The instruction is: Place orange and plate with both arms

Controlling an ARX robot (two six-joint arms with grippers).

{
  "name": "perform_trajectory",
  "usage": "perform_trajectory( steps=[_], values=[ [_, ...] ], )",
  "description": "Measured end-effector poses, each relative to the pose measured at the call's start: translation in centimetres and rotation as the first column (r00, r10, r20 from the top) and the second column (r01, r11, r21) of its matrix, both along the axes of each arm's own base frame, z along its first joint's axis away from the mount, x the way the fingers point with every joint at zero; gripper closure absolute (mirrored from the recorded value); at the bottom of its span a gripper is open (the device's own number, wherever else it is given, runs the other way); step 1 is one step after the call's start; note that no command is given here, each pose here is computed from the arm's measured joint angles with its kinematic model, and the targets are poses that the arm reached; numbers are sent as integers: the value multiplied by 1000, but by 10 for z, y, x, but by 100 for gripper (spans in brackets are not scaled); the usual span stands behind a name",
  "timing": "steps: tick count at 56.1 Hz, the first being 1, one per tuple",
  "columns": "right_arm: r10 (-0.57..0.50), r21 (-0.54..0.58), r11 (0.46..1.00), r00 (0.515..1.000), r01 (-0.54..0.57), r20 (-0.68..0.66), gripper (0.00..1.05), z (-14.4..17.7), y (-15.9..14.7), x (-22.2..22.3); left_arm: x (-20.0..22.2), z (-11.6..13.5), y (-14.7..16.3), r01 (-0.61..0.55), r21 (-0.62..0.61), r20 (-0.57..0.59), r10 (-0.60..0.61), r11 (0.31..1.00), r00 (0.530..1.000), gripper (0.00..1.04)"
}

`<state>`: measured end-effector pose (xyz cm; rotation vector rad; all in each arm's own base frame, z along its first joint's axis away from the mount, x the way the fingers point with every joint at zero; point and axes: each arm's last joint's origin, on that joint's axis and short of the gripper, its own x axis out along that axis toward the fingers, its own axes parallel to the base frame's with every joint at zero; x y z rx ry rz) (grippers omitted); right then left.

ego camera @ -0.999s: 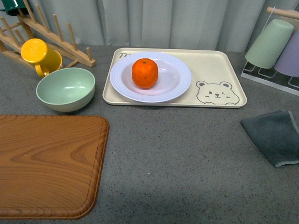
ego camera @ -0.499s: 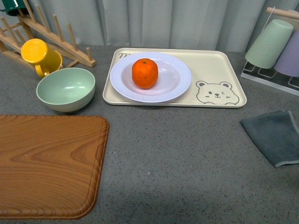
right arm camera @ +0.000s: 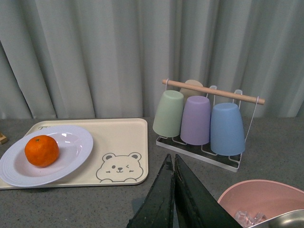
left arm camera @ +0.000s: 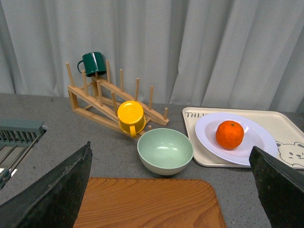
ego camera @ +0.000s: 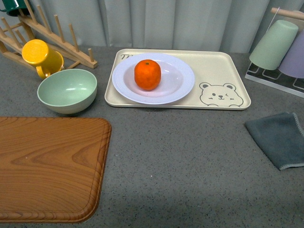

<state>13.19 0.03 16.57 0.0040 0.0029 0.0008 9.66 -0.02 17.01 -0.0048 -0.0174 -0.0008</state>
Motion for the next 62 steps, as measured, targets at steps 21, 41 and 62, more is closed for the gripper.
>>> perform_trajectory(
  steps=[21,41,62],
  values=[
    [0,0,1000,1000,0,10,104,3,0,-12,0,0,0,0,0,0,0,1000,1000,6],
    [1,0,1000,1000,-1,12,104,3,0,-20,0,0,0,0,0,0,0,1000,1000,6],
    [3,0,1000,1000,-3,6,104,0,0,-34,0,0,0,-1,0,0,1,1000,1000,6]
  ],
)
